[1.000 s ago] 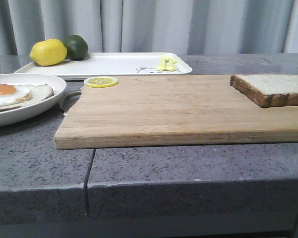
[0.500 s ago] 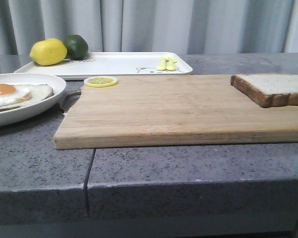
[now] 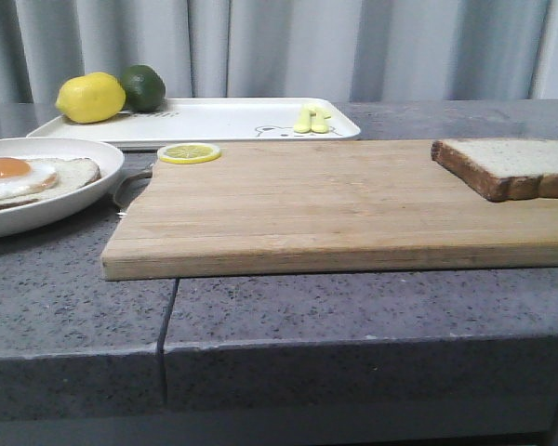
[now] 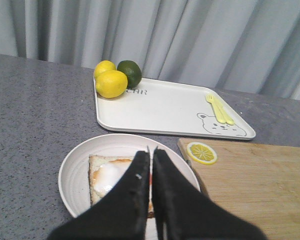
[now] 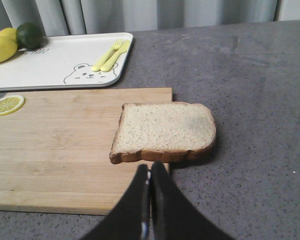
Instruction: Place bread and move sandwich to tray
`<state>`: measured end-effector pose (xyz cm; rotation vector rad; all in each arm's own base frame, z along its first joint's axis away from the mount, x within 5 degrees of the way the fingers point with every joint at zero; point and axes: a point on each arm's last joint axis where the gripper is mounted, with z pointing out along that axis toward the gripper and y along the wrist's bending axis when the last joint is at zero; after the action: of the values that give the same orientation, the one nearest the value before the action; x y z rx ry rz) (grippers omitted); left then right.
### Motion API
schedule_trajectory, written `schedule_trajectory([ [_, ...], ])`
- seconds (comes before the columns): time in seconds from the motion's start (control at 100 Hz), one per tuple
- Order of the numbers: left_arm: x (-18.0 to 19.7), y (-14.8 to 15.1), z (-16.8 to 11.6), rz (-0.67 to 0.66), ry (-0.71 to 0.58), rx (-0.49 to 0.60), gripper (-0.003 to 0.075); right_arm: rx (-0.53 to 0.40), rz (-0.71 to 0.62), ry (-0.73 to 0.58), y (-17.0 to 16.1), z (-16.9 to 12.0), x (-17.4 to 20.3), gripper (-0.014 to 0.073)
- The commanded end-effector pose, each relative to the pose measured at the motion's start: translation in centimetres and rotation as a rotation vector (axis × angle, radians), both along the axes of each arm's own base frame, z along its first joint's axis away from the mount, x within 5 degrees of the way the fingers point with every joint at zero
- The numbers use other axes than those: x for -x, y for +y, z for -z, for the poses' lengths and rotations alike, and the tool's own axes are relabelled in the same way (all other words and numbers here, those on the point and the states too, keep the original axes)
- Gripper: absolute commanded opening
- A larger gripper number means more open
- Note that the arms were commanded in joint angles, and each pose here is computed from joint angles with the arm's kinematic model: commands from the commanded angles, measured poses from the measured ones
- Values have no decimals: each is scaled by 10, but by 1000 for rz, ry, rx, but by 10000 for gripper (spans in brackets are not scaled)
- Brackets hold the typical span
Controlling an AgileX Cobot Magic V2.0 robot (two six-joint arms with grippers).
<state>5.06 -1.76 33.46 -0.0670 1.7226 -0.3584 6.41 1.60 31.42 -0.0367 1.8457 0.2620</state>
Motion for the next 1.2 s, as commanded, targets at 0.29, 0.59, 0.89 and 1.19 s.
schedule_trajectory([
  [0.29,-45,-9,-57,102,239,-32,-20,-26,0,-25,3,-54,-30,-70],
  [0.59,-74,-10,-45,113,371,-32,-20,-26,-12,30,5,-49,-31,-70],
  [0.89,-79,-10,-44,111,382,-31,-18,-26,-12,29,5,-49,-31,-50],
  [1.19,-79,-10,-43,114,387,-30,200,-32,-14,28,5,-49,-31,336],
])
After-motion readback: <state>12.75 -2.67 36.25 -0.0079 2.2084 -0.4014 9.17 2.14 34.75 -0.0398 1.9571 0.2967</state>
